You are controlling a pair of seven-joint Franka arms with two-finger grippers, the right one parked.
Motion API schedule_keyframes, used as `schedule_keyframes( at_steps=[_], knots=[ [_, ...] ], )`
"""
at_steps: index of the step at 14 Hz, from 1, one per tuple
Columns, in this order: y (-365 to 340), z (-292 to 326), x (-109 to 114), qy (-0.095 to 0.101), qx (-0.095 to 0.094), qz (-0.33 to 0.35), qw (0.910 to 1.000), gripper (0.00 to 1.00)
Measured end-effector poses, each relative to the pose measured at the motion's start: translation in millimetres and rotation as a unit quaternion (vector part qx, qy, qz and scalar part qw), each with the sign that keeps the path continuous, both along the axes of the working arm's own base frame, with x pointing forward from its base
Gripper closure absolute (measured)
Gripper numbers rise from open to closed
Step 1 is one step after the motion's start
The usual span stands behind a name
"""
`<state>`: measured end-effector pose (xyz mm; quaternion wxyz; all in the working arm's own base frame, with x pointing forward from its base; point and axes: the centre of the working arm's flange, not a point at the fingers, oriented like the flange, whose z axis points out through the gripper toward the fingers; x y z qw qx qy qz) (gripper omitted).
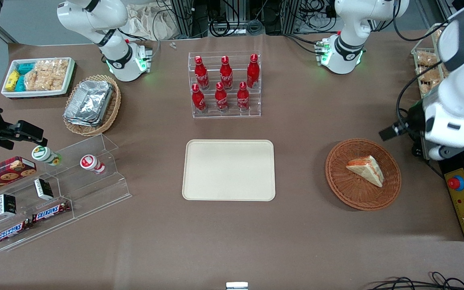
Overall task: Place sandwich from basket to tray
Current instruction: 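Move the left gripper down over the sandwich in the wicker basket, then close the left gripper on the sandwich and lift it from the basket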
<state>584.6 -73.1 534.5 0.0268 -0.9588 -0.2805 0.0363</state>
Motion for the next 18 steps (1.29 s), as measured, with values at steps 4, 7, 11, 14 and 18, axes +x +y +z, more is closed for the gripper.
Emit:
schedule_keyframes(
  at_steps=[4, 7, 11, 14, 18],
  knots=[
    [44, -118, 3, -0.022, 0.003, 0.101, 0.9946, 0.0],
    [73, -192, -5, -0.038, 0.003, 0.151, 0.9878, 0.0],
    [69, -257, -3, -0.036, 0.004, 0.175, 0.984, 0.0],
    [67, -291, -3, -0.033, 0.004, 0.175, 0.984, 0.05],
    [66, -303, -7, -0.027, 0.005, 0.173, 0.9845, 0.34]
  ],
)
